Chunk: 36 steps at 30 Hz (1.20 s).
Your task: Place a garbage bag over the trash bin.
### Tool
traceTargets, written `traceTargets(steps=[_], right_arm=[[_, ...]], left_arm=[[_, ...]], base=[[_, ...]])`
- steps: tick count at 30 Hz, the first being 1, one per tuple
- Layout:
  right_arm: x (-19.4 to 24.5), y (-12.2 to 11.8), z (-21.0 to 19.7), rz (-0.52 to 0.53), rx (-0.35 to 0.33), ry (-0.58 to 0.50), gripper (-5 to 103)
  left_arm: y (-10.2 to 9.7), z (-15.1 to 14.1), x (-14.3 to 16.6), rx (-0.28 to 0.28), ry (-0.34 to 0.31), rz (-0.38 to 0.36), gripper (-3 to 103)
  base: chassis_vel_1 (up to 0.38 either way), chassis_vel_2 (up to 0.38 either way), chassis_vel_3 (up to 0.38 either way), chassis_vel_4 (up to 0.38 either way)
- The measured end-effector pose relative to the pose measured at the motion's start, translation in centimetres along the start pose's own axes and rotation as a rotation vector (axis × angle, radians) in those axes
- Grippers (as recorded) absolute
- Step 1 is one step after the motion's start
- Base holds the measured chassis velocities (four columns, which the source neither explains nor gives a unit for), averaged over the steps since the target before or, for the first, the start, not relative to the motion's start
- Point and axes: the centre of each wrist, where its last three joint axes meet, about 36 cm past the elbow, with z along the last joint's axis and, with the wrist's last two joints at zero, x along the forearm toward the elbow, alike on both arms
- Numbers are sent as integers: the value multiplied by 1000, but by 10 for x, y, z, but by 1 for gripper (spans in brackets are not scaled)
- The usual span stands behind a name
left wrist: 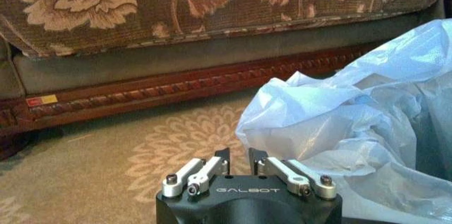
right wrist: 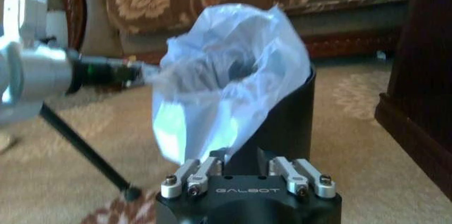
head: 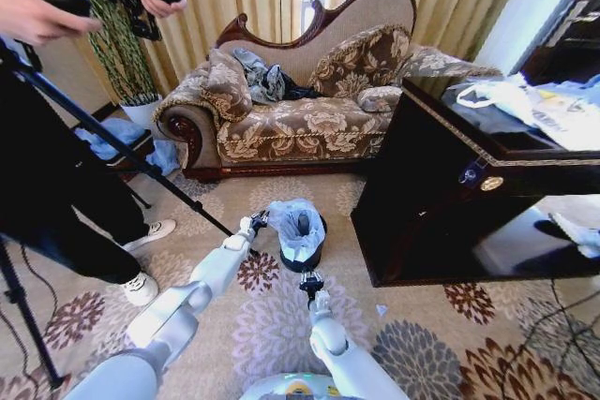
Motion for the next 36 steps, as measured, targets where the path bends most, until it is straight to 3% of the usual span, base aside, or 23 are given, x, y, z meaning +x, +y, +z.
traceTargets(steps=[1, 3, 9, 10, 12, 14, 15, 17, 24, 25, 27, 31, 32, 34, 36], right_arm=[[0, -2, -7, -6, -25, -4, 40], [1, -3, -11, -8, -41, -4, 40], [-5, -7, -26, -3, -145, 38, 68], [-5, -7, -26, -3, -145, 38, 68], [-12, -8, -28, -3, -183, 57, 78], [-14, -9, -28, -3, -192, 62, 78], [-20, -10, -29, -1, -208, 69, 89], [-24, -10, -32, -9, -219, 71, 93], [-32, -7, -35, -28, -216, 62, 73], [-33, -6, -34, -30, -209, 59, 63], [-33, -5, -34, -31, -205, 58, 63], [-35, -2, -29, -28, -185, 51, 41], [-35, -2, -29, -28, -185, 51, 41], [-35, 0, -28, -31, -178, 49, 30], [-35, 1, -28, -31, -175, 48, 30]], left_arm=[[0, 0, 0, 0, -1, 2, 19], [0, -1, 0, -1, -2, 3, 19], [-2, 1, 2, -1, -2, 9, 19], [-2, 1, 2, -1, -2, 9, 19], [-3, 1, 2, 0, -1, 10, 19], [-3, 1, 2, 0, -1, 11, 19], [-3, 1, 2, 1, -1, 11, 19], [-3, 1, 2, 2, 0, 11, 19], [-2, 0, 1, 7, -2, 8, 19], [-2, 0, 1, 8, -1, 8, 19], [-3, 0, 1, 9, 1, 8, 19], [-4, 2, 1, 17, 4, 9, 19], [-4, 2, 1, 17, 4, 9, 19], [-4, 1, 1, 18, 5, 10, 20], [-4, 0, 0, 19, 5, 10, 20]], base=[[0, 0, 0, 0], [0, 0, 0, 0], [0, 0, 0, 0], [0, 0, 0, 0], [0, 0, 0, 0], [0, 0, 0, 0], [0, 0, 0, 0], [0, 0, 0, 0], [0, 0, 0, 0], [0, 0, 0, 0], [0, 0, 0, 0], [0, 0, 0, 0], [0, 0, 0, 0], [0, 0, 0, 0], [0, 0, 0, 0]])
